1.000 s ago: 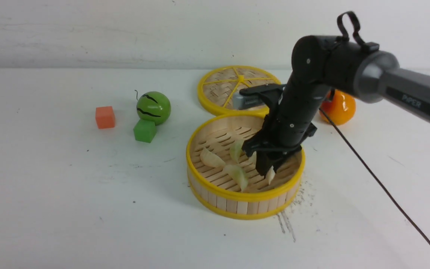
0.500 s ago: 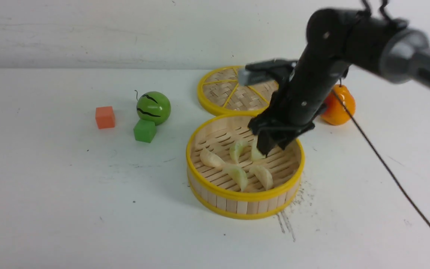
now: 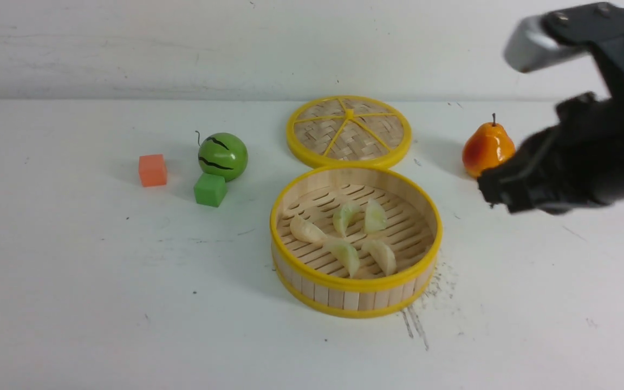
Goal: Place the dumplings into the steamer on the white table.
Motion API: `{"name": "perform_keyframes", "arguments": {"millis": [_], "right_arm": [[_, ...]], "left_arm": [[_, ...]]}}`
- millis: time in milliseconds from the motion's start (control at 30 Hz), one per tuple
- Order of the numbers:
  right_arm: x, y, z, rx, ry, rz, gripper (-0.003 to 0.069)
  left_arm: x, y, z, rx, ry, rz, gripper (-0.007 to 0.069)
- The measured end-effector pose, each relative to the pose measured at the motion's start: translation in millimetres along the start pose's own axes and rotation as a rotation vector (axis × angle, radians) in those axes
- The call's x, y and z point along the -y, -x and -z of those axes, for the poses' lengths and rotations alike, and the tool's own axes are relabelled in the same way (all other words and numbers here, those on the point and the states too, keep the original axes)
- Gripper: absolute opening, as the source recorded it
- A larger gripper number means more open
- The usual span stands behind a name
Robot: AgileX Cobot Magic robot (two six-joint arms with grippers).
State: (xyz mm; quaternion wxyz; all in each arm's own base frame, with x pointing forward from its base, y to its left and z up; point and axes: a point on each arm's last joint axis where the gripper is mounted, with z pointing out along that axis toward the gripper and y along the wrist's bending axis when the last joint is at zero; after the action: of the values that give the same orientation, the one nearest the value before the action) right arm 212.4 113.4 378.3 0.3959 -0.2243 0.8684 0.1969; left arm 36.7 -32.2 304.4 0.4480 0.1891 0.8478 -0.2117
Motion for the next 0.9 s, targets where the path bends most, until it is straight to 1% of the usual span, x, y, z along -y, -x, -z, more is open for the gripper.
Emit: {"name": "perform_keyframes", "arguments": {"millis": [67,167,300,433,567,700,733,900], "right_arm": [[-5.2,-13.8,20.2,0.052,0.003,0.006,-0.0020],[-15.0,-48.6,57.5,0.144,0.013,0.016,-0.0020],[-21.3,-81.7,84.4,0.228,0.012,0.036,-0.0020],[-23.4,-101.3,98.9,0.291,-0.003,0.059,-0.0019],[-20.6,-112.2,103.6,0.315,-0.050,0.093,-0.0019],[-17.5,-115.1,98.8,0.326,-0.062,0.043,-0.0019],[-15.7,-116.3,95.0,0.342,-0.064,0.009,-0.0019],[-8.4,-126.3,78.0,0.375,-0.085,-0.032,-0.0019]], "left_arm": [[0.0,0.0,0.0,0.000,0.000,0.000,0.0095],[0.0,0.0,0.0,0.000,0.000,0.000,0.0101],[0.0,0.0,0.0,0.000,0.000,0.000,0.0102],[0.0,0.0,0.0,0.000,0.000,0.000,0.0109],[0.0,-0.1,0.0,-0.001,0.000,0.000,0.0112],[0.0,-0.1,0.0,-0.001,0.000,0.000,0.0113],[0.0,-0.1,0.0,-0.001,0.000,0.000,0.0114],[0.0,-0.1,0.0,-0.001,0.000,0.000,0.0115]]}}
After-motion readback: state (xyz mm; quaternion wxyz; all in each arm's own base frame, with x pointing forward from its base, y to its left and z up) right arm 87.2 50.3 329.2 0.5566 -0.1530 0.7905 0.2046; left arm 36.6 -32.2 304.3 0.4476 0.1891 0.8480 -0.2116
